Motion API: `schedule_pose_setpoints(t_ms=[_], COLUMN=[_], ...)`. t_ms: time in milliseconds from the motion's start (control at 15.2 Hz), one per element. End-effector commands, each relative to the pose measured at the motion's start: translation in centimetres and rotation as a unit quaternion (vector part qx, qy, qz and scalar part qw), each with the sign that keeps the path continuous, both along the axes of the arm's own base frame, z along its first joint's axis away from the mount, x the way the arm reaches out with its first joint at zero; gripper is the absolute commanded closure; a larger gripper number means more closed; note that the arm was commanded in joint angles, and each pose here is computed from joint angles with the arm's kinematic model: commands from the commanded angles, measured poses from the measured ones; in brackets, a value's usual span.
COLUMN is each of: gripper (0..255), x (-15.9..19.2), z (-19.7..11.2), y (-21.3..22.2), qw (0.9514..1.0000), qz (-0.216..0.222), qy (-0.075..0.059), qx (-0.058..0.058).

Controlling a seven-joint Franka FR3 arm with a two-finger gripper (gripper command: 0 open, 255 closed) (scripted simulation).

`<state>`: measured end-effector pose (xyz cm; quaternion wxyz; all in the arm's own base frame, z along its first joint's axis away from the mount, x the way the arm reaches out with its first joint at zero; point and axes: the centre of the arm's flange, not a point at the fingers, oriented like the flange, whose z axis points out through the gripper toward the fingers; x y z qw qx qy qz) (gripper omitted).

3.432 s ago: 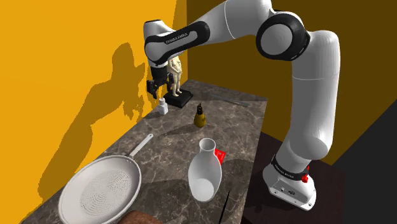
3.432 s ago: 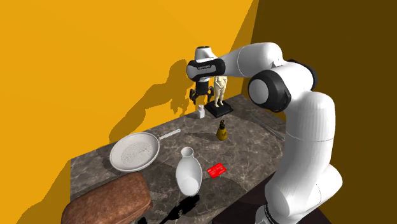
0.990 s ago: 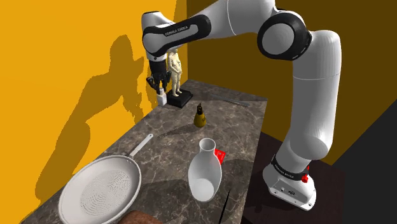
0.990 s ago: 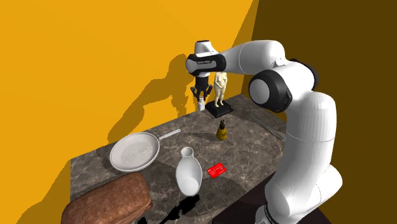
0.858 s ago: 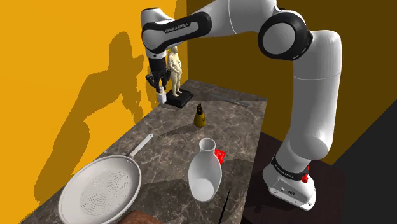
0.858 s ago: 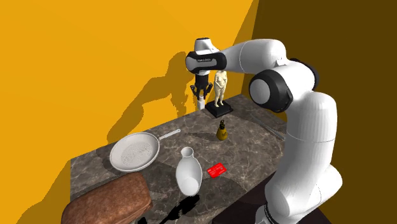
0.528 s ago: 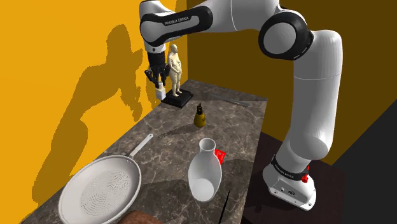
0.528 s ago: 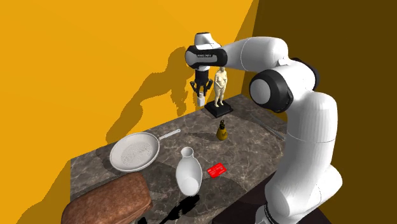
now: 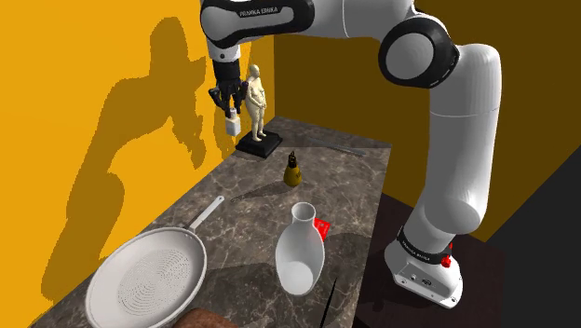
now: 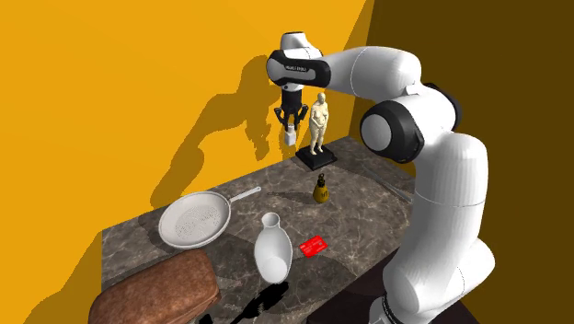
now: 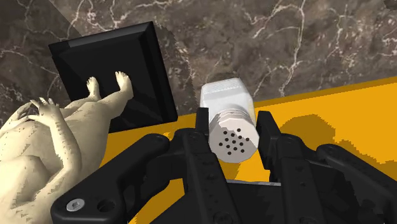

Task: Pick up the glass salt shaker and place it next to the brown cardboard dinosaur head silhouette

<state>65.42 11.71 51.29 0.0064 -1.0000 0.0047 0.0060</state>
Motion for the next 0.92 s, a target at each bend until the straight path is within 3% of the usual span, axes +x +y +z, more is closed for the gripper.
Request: schedule_pose_setpoints(t_ms=[0,858], gripper=[255,255], x=[-0.1,-1.1], z=[1.0,7.1], y=[-0.1,0.7], qw=[1.0000,1.0000], qz=[0.000,0.000], qy=[0.000,0.000], qx=[0.000,0.000])
